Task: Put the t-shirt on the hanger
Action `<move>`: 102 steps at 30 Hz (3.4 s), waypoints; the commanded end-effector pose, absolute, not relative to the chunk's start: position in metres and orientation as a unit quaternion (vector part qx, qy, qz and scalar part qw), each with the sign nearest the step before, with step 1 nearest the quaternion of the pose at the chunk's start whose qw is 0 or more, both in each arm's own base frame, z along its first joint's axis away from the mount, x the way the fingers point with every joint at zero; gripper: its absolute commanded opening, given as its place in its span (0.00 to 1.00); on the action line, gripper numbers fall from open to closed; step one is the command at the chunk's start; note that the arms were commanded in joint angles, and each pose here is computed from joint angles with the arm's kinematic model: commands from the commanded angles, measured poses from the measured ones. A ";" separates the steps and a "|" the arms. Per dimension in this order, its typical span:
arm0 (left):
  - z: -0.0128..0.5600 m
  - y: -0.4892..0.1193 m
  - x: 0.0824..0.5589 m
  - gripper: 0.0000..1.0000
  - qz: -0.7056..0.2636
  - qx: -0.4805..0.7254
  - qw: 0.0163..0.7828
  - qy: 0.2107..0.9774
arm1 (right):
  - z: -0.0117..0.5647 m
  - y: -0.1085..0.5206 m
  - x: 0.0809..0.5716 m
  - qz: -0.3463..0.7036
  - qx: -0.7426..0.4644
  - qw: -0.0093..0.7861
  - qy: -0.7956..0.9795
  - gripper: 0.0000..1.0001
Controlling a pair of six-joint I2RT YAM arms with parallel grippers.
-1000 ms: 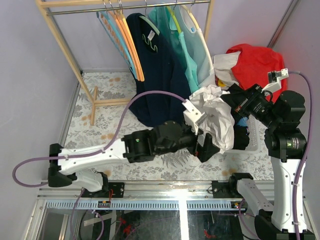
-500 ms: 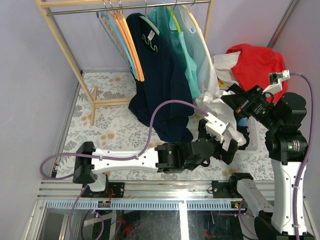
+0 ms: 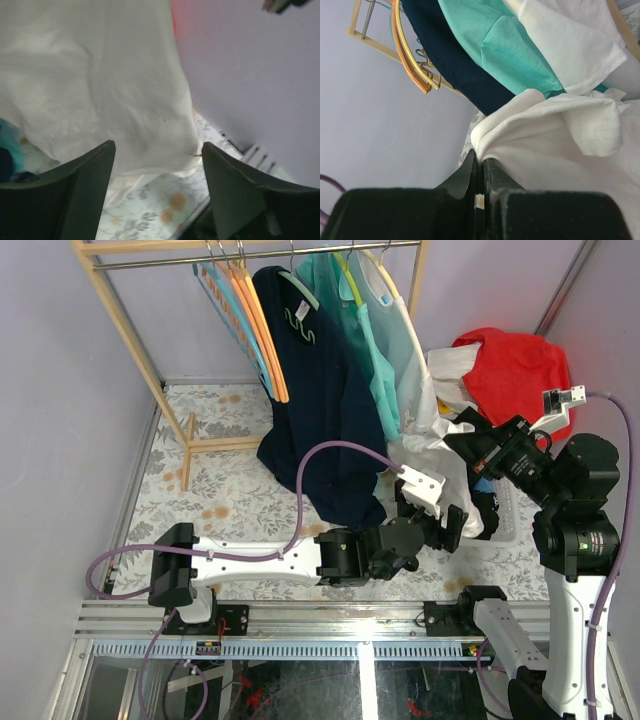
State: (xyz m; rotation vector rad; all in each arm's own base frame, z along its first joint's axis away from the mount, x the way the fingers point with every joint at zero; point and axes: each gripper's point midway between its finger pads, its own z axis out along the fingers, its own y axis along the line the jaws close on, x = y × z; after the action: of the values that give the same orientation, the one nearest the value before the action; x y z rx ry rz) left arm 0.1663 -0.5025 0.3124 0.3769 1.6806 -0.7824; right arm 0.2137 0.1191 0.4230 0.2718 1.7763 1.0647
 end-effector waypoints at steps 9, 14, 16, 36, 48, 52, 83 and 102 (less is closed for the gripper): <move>0.343 -0.508 0.166 1.00 -0.429 0.092 0.576 0.690 | 0.428 0.127 0.209 0.464 0.095 0.501 0.724 0.00; 0.337 -0.533 0.183 1.00 -0.436 0.060 0.576 0.689 | 0.425 0.126 0.207 0.460 0.095 0.500 0.727 0.00; 0.336 -0.541 0.189 1.00 -0.438 0.049 0.577 0.687 | 0.423 0.126 0.206 0.461 0.096 0.497 0.729 0.00; 0.339 -0.448 0.179 0.00 -0.386 0.084 0.547 0.738 | 0.436 0.123 0.198 0.443 0.073 0.523 0.724 0.00; 0.460 -0.285 0.161 0.00 -0.312 0.101 0.568 0.755 | 0.481 0.152 0.192 0.534 -0.021 0.507 0.676 0.00; 0.501 -0.248 0.159 0.00 -0.312 0.090 0.590 0.739 | 0.511 0.158 0.191 0.563 -0.044 0.512 0.647 0.00; 0.344 -0.236 0.153 0.00 -0.251 0.076 0.522 0.812 | 0.427 0.157 0.194 0.542 -0.008 0.453 0.708 0.00; 0.473 -0.228 0.167 0.00 -0.263 0.099 0.609 0.742 | 0.404 0.160 0.215 0.483 -0.044 0.417 0.769 0.72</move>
State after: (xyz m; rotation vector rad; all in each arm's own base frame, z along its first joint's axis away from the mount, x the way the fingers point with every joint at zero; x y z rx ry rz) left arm 0.1589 -0.2478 0.4238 0.2660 1.8200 -0.6215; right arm 0.2536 0.1541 0.3713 0.0314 2.0052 1.2437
